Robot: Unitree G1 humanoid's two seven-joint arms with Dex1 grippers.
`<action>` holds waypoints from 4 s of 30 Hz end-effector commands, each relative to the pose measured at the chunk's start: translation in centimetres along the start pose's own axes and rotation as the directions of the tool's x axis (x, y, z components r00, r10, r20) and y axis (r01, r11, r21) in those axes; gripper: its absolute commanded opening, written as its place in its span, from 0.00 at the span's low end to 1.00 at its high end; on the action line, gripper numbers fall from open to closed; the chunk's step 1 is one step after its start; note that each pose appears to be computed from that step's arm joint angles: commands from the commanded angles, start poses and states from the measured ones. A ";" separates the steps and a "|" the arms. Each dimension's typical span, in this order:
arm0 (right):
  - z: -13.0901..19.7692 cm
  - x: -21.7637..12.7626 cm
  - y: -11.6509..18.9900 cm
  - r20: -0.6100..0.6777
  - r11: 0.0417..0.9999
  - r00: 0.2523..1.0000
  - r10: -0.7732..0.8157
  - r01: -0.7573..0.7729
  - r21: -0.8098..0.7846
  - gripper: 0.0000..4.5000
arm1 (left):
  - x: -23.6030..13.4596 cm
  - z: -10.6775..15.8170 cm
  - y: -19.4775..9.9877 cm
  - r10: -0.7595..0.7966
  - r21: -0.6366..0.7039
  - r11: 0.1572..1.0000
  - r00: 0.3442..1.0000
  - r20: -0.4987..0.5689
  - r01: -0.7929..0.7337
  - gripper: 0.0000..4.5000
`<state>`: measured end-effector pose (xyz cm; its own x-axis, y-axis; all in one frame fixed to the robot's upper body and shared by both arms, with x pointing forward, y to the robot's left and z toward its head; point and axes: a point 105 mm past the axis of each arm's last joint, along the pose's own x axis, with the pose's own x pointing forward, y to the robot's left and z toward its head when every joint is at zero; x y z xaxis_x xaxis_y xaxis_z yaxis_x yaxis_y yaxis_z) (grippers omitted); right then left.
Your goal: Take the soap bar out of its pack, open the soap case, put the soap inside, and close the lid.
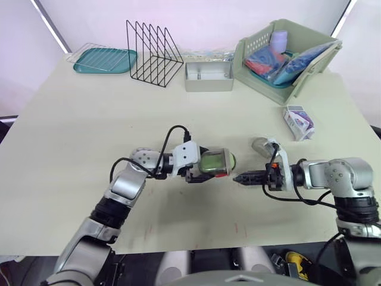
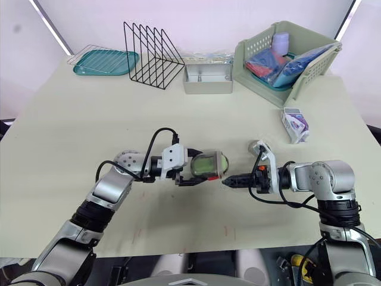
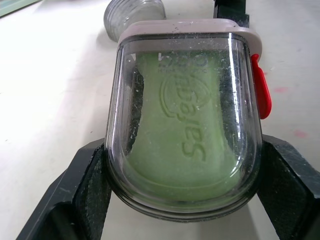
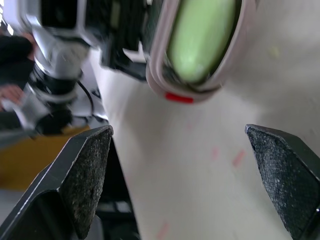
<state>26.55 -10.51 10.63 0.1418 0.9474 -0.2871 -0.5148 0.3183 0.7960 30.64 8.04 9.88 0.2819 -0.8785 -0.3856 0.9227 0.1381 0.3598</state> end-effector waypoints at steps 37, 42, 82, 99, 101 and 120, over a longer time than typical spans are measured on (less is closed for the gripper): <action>1.8 3.3 1.2 0.034 0.993 0.997 0.070 -0.073 0.092 0.99 | 0.5 2.8 -0.4 -0.005 0.108 0.994 0.997 0.075 -0.003 0.77; 2.1 3.4 1.3 0.045 0.992 0.996 0.076 -0.080 0.098 0.99 | 0.5 2.9 -0.5 -0.018 0.112 0.994 0.997 0.077 0.009 0.77; 1.1 3.2 0.7 0.003 0.993 0.999 0.051 -0.051 0.103 0.45 | -0.1 2.8 0.4 0.020 0.148 0.989 0.997 0.070 -0.031 1.00; 1.3 2.4 0.6 -0.041 1.000 0.999 -0.004 0.004 -0.013 0.45 | -3.8 0.8 1.5 0.002 0.020 1.000 1.000 0.020 -0.003 1.00; 1.7 2.2 0.7 -0.052 0.997 0.998 -0.026 0.022 -0.070 0.45 | -3.9 0.9 1.7 0.012 -0.003 1.000 0.999 0.033 -0.012 1.00; 7.8 -1.2 5.8 -0.305 0.323 0.716 -0.628 -0.117 -0.939 0.45 | -1.6 2.3 1.1 0.003 -0.033 0.999 0.992 0.122 0.001 1.00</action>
<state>29.92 -10.43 18.34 0.1304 0.4809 -0.8670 -0.9901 0.0176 -0.1391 30.87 8.92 11.98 0.2576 -0.9180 -0.3015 0.9372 0.1616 0.3090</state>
